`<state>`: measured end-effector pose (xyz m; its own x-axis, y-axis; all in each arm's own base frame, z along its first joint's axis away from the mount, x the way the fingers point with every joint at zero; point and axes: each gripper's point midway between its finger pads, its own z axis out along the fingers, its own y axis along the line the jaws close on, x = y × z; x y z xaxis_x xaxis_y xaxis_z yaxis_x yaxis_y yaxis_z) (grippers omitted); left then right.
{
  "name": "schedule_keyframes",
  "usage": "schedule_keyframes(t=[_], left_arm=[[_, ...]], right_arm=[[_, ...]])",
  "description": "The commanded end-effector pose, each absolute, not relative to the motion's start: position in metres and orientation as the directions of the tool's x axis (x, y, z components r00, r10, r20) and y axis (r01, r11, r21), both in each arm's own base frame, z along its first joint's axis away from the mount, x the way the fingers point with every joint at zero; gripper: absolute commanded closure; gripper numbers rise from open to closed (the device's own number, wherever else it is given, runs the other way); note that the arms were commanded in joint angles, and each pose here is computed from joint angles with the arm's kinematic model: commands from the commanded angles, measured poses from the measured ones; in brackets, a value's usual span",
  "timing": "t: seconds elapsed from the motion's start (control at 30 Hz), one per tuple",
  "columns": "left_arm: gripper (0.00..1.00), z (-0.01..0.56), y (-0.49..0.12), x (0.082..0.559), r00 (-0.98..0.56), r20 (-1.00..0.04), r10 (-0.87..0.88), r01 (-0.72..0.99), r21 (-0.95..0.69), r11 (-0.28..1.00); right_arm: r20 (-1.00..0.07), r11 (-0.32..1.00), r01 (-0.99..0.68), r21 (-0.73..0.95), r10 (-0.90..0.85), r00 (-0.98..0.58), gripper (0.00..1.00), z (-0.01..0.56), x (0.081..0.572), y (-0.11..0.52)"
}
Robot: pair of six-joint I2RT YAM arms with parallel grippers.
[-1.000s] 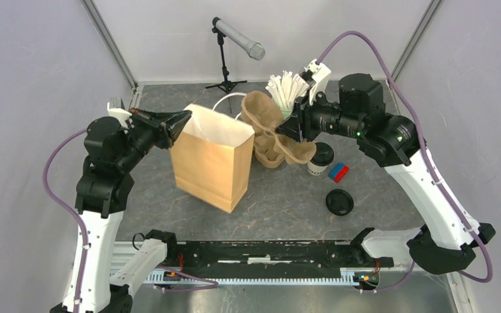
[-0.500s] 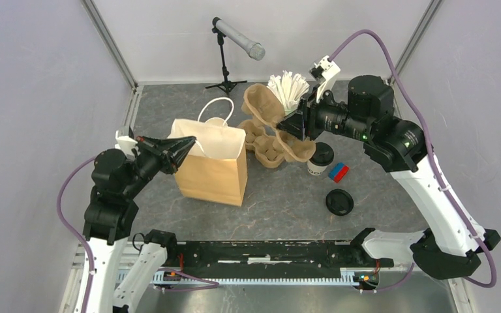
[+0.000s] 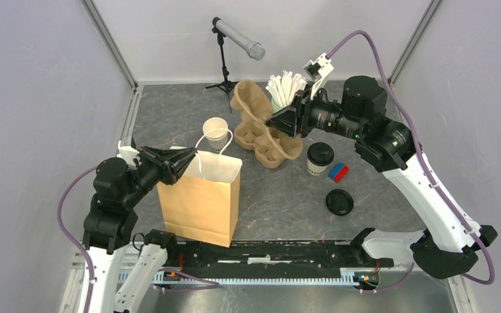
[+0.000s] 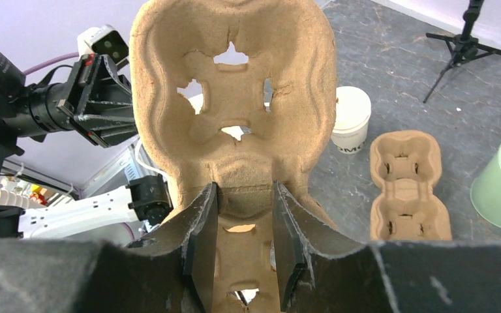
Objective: Pack the takeout coffee
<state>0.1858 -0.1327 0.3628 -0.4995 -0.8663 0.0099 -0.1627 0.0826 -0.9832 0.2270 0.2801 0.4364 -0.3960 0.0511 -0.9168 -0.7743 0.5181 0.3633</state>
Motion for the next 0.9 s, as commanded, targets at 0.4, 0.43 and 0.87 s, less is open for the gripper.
schedule_keyframes(t=[0.4,0.43,0.87], left_arm=[[0.98,0.442,-0.142,0.201,-0.535,0.016,-0.845,0.099,-0.992,-0.081],[0.98,0.44,-0.141,0.202,-0.534,0.023,-0.845,0.1,-0.991,-0.09],[0.62,0.352,-0.126,0.18,-0.459,0.085,-0.884,-0.094,-0.994,-0.046]], right_arm=[[-0.932,0.49,-0.795,0.356,0.122,-0.342,0.64,0.461,0.235,0.296],[-0.931,0.487,-0.796,0.359,0.131,-0.34,0.64,0.463,0.237,0.297],[-0.922,0.47,-0.797,0.378,0.117,-0.368,0.64,0.446,0.246,0.32]])
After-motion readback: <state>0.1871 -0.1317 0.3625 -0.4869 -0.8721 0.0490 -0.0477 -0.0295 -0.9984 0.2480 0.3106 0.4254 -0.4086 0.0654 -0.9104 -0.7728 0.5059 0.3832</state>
